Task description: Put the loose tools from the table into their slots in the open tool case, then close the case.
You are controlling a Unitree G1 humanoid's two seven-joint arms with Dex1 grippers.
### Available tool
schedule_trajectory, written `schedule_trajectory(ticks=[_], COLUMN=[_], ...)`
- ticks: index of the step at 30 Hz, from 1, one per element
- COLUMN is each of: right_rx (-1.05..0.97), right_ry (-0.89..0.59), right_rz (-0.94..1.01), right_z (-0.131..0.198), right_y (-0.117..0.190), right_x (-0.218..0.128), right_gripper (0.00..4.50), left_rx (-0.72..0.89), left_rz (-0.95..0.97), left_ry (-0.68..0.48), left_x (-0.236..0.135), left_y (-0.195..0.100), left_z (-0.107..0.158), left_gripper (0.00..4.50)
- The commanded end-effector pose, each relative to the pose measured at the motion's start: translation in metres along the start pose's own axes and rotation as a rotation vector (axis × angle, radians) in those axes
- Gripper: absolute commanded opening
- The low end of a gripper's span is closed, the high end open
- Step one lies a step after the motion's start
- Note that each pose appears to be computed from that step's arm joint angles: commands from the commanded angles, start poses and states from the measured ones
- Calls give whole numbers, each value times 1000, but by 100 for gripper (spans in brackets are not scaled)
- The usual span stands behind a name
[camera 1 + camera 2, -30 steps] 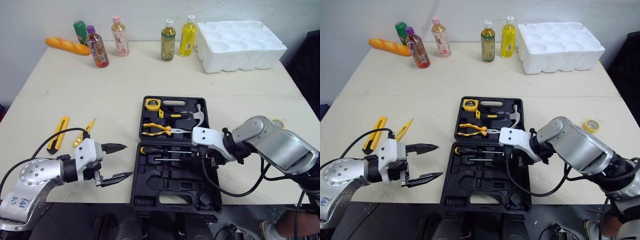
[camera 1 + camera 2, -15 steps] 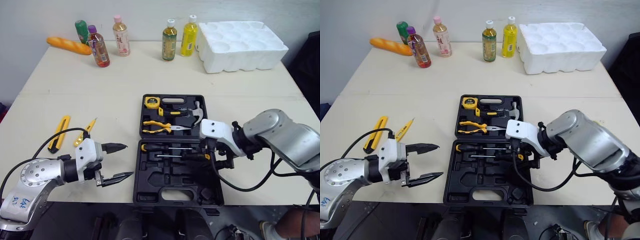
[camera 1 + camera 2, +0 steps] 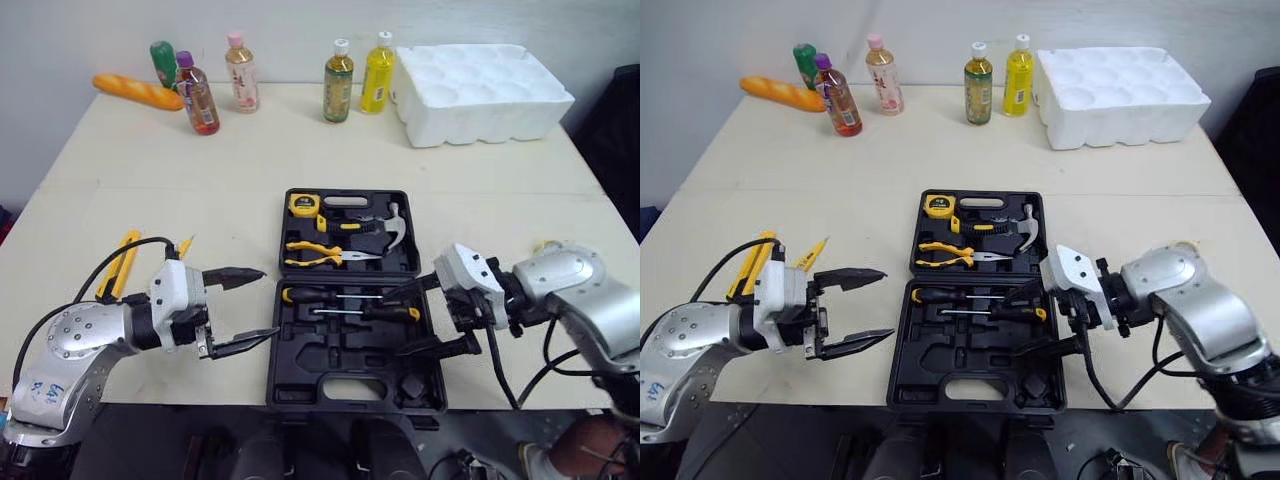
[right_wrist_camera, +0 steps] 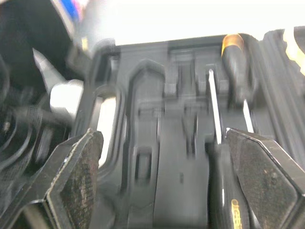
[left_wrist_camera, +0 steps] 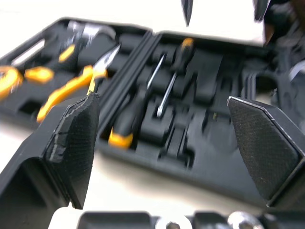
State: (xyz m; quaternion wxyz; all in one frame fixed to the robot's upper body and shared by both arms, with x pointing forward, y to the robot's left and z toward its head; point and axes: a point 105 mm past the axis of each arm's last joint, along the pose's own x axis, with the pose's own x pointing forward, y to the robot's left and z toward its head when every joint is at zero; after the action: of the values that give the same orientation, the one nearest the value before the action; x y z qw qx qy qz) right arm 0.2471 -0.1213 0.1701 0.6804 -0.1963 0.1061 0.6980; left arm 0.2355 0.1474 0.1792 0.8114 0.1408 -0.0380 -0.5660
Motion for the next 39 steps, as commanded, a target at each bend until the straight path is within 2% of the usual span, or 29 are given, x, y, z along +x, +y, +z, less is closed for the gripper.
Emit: schedule_trajectory(ticks=[1, 3, 6, 10, 12, 13, 17, 20, 28, 34, 39], right_rx=[-69, -76, -56, -95, -112, -136, -195, -175, -163, -62, -29], right_ry=[-76, -86, -153, -137, -140, -143, -100, -117, -28, 29, 87], right_rz=[-70, -71, -80, -104, -111, -125, -132, -163, -126, -162, -120], right_z=[9, 7, 6, -3, -4, -5, -18, -22, -51, -73, -84], right_y=[-7, -7, -9, -18, -21, -24, -32, -39, -40, -46, -38], right_x=[-2, 2, 9, 17, 19, 20, 23, 25, 34, 36, 42], right_gripper=[424, 424, 336, 150, 40, 3, 3, 3, 3, 3, 3], left_rx=[5, 8, 8, 3, 3, 3, 4, 42, 36, 29, 30], left_rz=[-23, -30, -63, -71, -64, -60, -63, -85, -64, -41, -34], left_ry=[-108, -88, -8, 1, 4, 6, 33, 98, 96, 104, 102], left_x=[5, 4, -2, -5, -5, -5, -5, -7, -8, -11, -11], left_y=[-4, -2, -3, -2, -1, 0, -3, -8, -8, -7, -6], left_z=[23, 22, 10, 8, 7, 6, 0, -10, -10, -11, -11], left_gripper=[450, 450, 450, 450, 450, 450, 450, 450, 450, 450, 450])
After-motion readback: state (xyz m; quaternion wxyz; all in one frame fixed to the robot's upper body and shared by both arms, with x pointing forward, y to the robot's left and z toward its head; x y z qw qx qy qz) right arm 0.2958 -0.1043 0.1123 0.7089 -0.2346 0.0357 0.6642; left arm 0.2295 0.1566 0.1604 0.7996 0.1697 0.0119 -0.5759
